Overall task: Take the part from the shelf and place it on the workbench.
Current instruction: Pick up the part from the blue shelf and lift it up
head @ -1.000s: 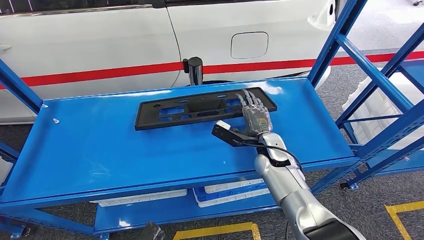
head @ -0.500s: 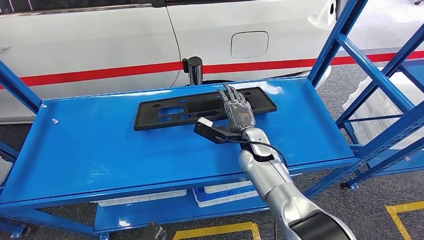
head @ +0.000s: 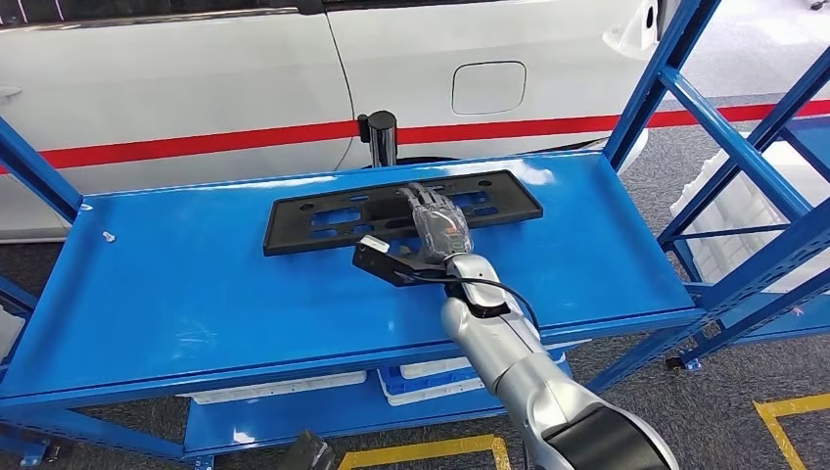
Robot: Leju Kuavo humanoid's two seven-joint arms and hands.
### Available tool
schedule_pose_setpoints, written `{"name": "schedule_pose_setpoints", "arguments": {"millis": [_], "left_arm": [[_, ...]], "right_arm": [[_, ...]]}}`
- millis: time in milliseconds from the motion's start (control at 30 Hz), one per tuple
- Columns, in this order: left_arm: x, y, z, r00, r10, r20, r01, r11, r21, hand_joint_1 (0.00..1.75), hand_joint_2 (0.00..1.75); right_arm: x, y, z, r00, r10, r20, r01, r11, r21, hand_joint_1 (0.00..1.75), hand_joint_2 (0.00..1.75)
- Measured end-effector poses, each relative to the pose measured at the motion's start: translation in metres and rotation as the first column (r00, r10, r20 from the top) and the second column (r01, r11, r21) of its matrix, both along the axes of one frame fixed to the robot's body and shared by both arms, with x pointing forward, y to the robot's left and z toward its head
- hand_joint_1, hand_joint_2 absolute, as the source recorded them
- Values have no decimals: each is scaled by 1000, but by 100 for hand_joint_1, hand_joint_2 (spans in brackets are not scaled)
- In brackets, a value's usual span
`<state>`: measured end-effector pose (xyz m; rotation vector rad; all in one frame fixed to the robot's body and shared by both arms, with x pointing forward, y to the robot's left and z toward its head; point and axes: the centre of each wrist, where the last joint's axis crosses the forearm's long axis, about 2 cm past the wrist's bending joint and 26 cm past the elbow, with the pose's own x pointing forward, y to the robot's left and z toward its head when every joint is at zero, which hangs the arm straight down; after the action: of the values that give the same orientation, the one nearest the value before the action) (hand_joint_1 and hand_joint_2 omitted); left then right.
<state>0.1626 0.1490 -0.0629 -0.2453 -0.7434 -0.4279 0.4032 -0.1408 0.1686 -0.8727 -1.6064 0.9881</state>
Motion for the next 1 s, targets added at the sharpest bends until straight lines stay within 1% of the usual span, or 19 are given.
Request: {"name": "schedule_pose_setpoints", "arguments": {"millis": [233, 300, 367, 433, 533, 767, 867, 1000], "left_arm": [[1, -1, 0, 1000, -6, -2, 6, 1000, 3, 0, 0], [1, -1, 1, 1000, -6, -2, 6, 1000, 3, 0, 0], [1, -1, 1, 1000, -6, -1, 6, 1000, 3, 0, 0], [1, -1, 1, 1000, -6, -1, 6, 1000, 2, 0, 0], [1, -1, 1, 1000, -6, -2, 6, 1000, 2, 0, 0], [1, -1, 1, 1000, 5, 10, -5, 1000, 4, 0, 0], [1, 0, 0, 998, 42, 46, -42, 999, -6, 0, 0], [-1, 2, -1, 979, 145, 145, -139, 989, -49, 0, 0]], "right_arm": [[0, 0, -6, 1000, -11, -17, 10, 998, -61, 141, 175], [0, -1, -6, 1000, -12, -18, 11, 998, -65, 149, 175], [1, -1, -5, 1000, -12, -16, 11, 998, -69, 163, 175], [2, -1, -5, 1000, -12, -14, 10, 997, -76, 171, 175], [1, 0, -5, 1000, -10, -10, 9, 996, -93, 175, 175], [-2, 1, -6, 1000, 16, 23, -13, 992, -126, 175, 175], [-9, 1, -6, 997, 35, 64, -26, 990, -139, 175, 175], [-20, -9, 5, 989, 43, 139, -19, 986, -166, 175, 175]]}}
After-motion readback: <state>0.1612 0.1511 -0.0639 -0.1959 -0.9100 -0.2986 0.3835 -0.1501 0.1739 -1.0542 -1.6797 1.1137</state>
